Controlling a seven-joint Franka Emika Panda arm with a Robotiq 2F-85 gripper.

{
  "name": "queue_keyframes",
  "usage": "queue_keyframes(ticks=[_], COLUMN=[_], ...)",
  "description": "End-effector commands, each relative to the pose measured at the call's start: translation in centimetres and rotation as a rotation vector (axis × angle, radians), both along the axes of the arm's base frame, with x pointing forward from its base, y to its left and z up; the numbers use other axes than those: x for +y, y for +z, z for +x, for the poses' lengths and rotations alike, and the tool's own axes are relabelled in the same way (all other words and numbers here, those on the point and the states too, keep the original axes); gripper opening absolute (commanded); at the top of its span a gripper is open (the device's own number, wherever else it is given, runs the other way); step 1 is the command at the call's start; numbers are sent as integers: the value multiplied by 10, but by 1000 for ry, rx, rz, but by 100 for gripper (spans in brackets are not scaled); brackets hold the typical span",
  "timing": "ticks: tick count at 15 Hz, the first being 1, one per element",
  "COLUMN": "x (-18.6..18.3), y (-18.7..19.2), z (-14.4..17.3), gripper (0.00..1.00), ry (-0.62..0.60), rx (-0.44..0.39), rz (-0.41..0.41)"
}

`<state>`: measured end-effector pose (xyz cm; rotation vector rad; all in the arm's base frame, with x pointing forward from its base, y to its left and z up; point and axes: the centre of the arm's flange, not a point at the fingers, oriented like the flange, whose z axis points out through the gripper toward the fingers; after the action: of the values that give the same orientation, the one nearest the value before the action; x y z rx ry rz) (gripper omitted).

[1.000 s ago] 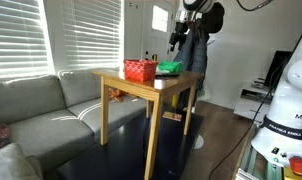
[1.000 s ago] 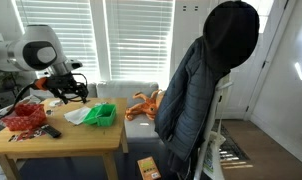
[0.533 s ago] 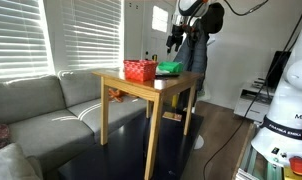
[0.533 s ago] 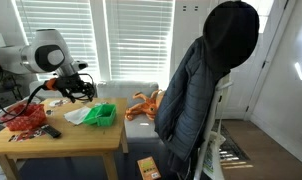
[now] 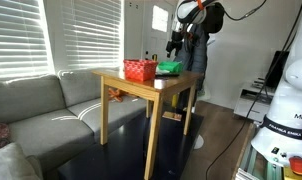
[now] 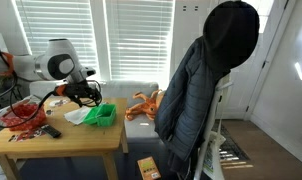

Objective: Put the green container on the white napkin

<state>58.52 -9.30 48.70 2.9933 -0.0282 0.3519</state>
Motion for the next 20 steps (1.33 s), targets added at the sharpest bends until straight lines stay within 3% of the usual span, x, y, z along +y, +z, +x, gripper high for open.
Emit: queue_keyframes(ticks=[1,9,12,15,17,20], x=[-18,-37,-41,-43,-45,-46], y=[-19,-50,-55,-52,-50,-45], z=[13,29,31,32,32,31], gripper=[100,98,67,45,33,24], ry=[19,34,38,40,40,44], rx=[-12,-22,-19,-22,-26,-40], rz=[45,83,86,83,80,66])
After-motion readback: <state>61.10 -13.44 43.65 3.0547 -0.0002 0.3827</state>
